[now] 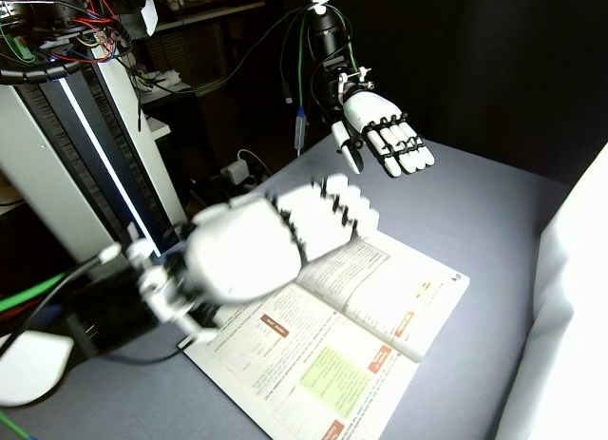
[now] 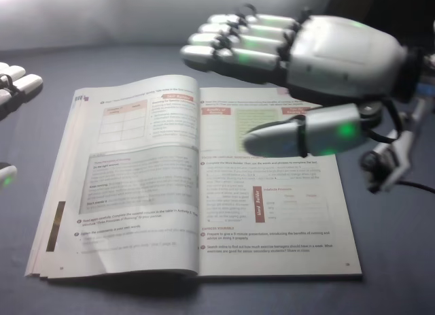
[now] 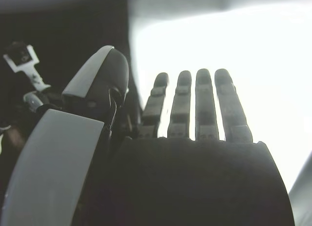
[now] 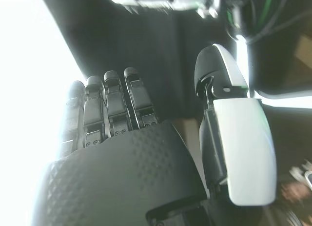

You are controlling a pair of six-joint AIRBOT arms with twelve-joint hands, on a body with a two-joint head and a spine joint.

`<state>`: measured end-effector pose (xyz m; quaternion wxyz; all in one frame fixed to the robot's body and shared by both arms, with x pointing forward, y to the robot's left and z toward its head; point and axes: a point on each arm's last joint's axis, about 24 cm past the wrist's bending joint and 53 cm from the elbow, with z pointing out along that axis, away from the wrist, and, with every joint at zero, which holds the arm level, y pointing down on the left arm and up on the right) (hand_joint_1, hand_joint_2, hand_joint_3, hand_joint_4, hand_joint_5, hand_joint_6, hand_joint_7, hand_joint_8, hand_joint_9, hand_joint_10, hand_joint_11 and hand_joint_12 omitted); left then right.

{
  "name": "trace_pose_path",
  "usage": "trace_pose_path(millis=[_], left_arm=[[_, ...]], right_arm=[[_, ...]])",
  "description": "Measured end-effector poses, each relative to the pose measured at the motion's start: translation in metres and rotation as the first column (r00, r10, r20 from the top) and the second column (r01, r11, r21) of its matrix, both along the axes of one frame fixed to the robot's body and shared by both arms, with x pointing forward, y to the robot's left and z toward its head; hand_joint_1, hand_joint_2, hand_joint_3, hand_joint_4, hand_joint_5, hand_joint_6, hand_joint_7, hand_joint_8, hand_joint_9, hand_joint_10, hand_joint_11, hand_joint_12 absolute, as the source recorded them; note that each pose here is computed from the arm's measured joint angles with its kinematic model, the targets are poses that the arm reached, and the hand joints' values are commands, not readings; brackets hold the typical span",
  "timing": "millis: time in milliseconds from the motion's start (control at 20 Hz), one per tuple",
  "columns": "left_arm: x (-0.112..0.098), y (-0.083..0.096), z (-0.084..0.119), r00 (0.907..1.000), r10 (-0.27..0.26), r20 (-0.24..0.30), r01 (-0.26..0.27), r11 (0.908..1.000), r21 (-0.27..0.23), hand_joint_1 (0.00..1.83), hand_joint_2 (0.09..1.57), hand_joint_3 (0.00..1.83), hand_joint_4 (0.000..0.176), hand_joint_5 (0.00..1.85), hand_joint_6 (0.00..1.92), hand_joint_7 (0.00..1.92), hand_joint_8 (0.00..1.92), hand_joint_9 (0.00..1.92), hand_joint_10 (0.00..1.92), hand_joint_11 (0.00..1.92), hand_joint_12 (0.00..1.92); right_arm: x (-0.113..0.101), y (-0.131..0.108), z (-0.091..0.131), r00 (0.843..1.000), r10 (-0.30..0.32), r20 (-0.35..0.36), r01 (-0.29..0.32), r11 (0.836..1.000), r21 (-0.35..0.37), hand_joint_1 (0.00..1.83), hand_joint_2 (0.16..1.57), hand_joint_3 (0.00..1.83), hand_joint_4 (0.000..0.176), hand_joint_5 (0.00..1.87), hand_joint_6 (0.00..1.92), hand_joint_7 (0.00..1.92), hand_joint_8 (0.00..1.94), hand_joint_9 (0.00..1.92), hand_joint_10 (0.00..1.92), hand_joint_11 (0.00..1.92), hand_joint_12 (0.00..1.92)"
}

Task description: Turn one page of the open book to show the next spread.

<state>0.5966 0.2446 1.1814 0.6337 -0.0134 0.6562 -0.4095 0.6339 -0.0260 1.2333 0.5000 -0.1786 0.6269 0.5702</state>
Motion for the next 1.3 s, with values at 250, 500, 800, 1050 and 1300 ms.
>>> trace_pose_path(millis=[250, 500, 800, 1050, 1300], left_arm=[[0.001, -0.009, -0.007, 0.9996, -0.023, -0.016, 0.022, 0.9996, -0.017, 0.42, 1.53, 0.0, 0.024, 0.03, 0.01, 0.0, 0.0, 0.0, 0.0, 0.0, 0.0], [0.006, -0.027, -0.007, 0.9978, -0.066, -0.007, 0.065, 0.9958, -0.064, 0.14, 1.54, 0.0, 0.018, 0.0, 0.0, 0.0, 0.0, 0.0, 0.0, 0.0, 0.0], [0.009, -0.045, -0.011, 0.9941, -0.108, -0.007, 0.107, 0.9871, -0.119, 0.0, 1.5, 0.0, 0.035, 0.0, 0.0, 0.0, 0.0, 0.0, 0.0, 0.0, 0.0], [0.008, -0.046, -0.006, 0.9946, -0.102, 0.018, 0.104, 0.9821, -0.157, 0.21, 1.45, 0.0, 0.0, 0.0, 0.0, 0.0, 0.0, 0.0, 0.0, 0.0, 0.0], [0.007, -0.043, 0.003, 0.9941, -0.095, 0.052, 0.103, 0.9777, -0.183, 0.11, 1.41, 0.0, 0.0, 0.0, 0.0, 0.0, 0.0, 0.0, 0.0, 0.0, 0.0]], right_arm=[[0.001, -0.039, -0.038, 0.99, -0.089, -0.108, 0.082, 0.994, -0.068, 0.0, 1.27, 0.0, 0.0, 0.0, 0.0, 0.0, 0.0, 0.0, 0.0, 0.0, 0.0], [0.004, -0.087, -0.064, 0.957, -0.227, -0.181, 0.209, 0.972, -0.111, 0.0, 1.31, 0.02, 0.0, 0.02, 0.01, 0.0, 0.0, 0.0, 0.0, 0.0, 0.0], [-0.006, -0.133, -0.076, 0.908, -0.342, -0.243, 0.333, 0.94, -0.076, 0.0, 1.33, 0.03, 0.0, 0.0, 0.0, 0.0, 0.0, 0.0, 0.0, 0.0, 0.0], [-0.014, -0.151, -0.06, 0.9, -0.361, -0.245, 0.381, 0.924, 0.039, 0.0, 1.31, 0.01, 0.0, 0.0, 0.0, 0.0, 0.0, 0.0, 0.0, 0.0, 0.0], [-0.022, -0.172, -0.032, 0.898, -0.389, -0.203, 0.421, 0.895, 0.149, 0.11, 1.31, 0.01, 0.0, 0.0, 0.0, 0.0, 0.0, 0.0, 0.0, 0.0, 0.0]])
